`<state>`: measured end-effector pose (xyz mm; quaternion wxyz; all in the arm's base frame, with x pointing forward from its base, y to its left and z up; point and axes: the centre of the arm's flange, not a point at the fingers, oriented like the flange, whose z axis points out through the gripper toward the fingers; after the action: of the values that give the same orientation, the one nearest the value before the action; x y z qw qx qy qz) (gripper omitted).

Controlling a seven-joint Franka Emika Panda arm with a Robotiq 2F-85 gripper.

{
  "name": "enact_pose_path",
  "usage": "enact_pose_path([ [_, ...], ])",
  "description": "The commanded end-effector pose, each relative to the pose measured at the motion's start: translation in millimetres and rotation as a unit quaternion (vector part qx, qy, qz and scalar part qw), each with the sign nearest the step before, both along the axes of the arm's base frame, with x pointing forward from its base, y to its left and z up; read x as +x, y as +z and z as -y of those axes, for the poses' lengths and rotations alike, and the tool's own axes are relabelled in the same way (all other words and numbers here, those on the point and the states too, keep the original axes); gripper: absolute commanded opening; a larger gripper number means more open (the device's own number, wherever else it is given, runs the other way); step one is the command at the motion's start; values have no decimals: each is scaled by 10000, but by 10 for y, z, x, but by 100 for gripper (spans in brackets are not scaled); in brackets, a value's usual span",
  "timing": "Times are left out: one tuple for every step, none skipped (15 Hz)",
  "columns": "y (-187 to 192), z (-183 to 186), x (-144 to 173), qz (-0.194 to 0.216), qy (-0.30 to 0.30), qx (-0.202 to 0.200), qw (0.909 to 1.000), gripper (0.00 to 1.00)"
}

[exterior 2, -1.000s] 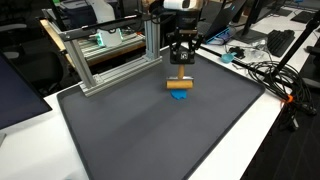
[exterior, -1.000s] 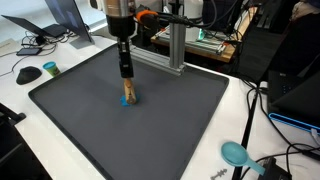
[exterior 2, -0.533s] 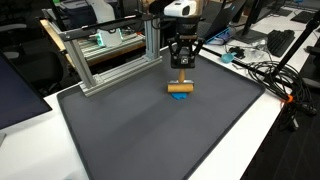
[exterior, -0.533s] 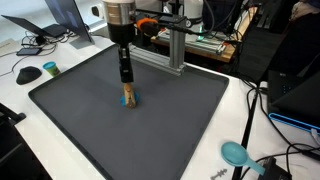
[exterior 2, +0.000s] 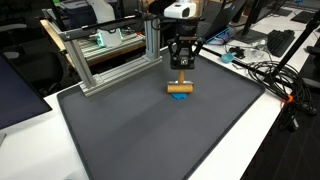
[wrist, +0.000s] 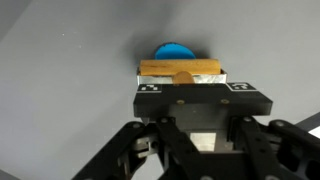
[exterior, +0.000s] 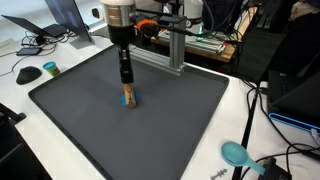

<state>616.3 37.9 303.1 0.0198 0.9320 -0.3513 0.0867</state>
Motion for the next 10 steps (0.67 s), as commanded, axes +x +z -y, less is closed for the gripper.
enact_pose_path([
  [-169,23,109,-92,22,30,10000,22],
  [-191,25,127,-86,26,6,10000,22],
  [-207,24,141,-103,45,3,9999,22],
  [-218,24,155,-100,52,-1,9999,22],
  [-226,24,166,-74,53,-10,10000,22],
  [-227,25,176,-75,66,-15,9999,22],
  [-235,30,185,-78,68,-22,9999,22],
  [-239,35,194,-85,74,-15,9999,22],
  [-243,39,199,-91,84,-11,9999,22],
  [-248,43,204,-77,100,-13,9999,22],
])
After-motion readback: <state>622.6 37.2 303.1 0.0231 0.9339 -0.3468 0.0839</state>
